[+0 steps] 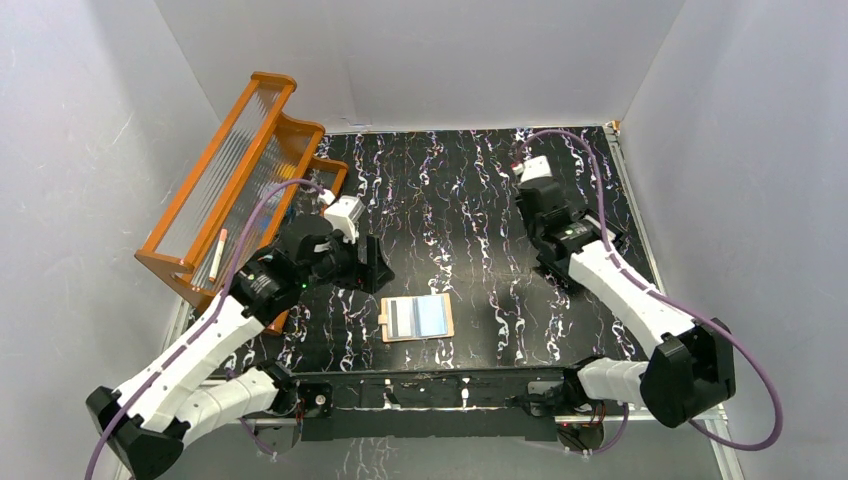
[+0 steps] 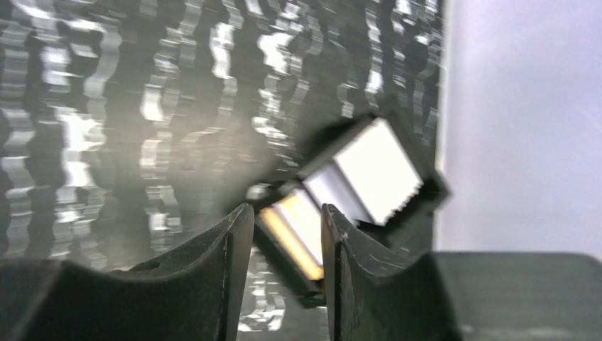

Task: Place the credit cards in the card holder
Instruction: Pick up the credit card from the storage box.

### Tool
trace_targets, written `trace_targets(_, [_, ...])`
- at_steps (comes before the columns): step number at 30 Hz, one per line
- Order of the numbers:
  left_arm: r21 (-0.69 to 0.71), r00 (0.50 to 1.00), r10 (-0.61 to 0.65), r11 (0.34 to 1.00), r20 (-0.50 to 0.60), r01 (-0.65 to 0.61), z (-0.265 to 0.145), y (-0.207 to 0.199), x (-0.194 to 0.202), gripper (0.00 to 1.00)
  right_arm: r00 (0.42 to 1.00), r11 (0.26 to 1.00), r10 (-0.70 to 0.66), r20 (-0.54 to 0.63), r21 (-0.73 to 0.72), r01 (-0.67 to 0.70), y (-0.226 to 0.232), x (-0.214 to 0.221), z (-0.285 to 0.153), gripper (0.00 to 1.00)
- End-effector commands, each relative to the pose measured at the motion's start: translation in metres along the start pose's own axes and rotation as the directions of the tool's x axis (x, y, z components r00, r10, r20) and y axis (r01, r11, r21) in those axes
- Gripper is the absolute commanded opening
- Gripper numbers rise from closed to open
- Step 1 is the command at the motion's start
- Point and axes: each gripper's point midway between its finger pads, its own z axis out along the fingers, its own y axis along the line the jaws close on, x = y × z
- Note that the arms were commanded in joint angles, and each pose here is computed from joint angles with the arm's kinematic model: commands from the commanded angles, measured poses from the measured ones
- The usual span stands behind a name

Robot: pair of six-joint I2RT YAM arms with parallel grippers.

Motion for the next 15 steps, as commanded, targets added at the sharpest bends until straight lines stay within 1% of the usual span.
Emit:
trace_targets(1, [-0.032,0.990,0.141,0.990,0.011,-0.140,-0.025,0.008,-0.004,0.80,0.985,0.976,-0.159,-0.066,0.137,0.167,-0.064,0.013,0.015,0.47])
trace_targets(3, [-0.062,0.986,0.168,0.984,0.026,-0.166,-0.026,0.016,-0.003,0.82,0.977,0.968,-0.170,-0.130,0.162,0.190,-0.080,0.025,0.024,0.47])
trace_targets(5, [-0.090,0.982,0.186,0.979,0.036,-0.183,-0.024,0.025,0.001,0.84,0.969,0.960,-0.182,-0.168,0.182,0.212,-0.092,0.033,0.031,0.49])
trace_targets(7, [-0.104,0.978,0.204,0.974,0.040,-0.199,-0.021,0.031,0.006,0.85,0.964,0.964,-0.184,-0.193,0.156,0.215,-0.096,0.039,0.036,0.48])
trace_targets(8, [-0.106,0.977,0.210,0.973,0.041,-0.205,-0.020,0.033,0.009,0.86,0.966,0.973,-0.170,-0.193,0.125,0.196,-0.096,0.042,0.039,0.47])
trace_targets(10, [-0.110,0.975,0.219,0.971,0.036,-0.214,-0.018,0.036,0.013,0.90,0.965,0.979,-0.164,-0.205,0.087,0.185,-0.096,0.050,0.043,0.44])
trace_targets(12, [-0.118,0.975,0.220,0.970,0.032,-0.215,-0.015,0.040,0.017,0.93,0.953,0.973,-0.184,-0.240,0.095,0.212,-0.102,0.059,0.046,0.41])
trace_targets(15, [-0.119,0.976,0.216,0.970,0.035,-0.211,-0.010,0.043,0.022,0.98,0.931,0.960,-0.215,-0.295,0.109,0.256,-0.108,0.071,0.053,0.42])
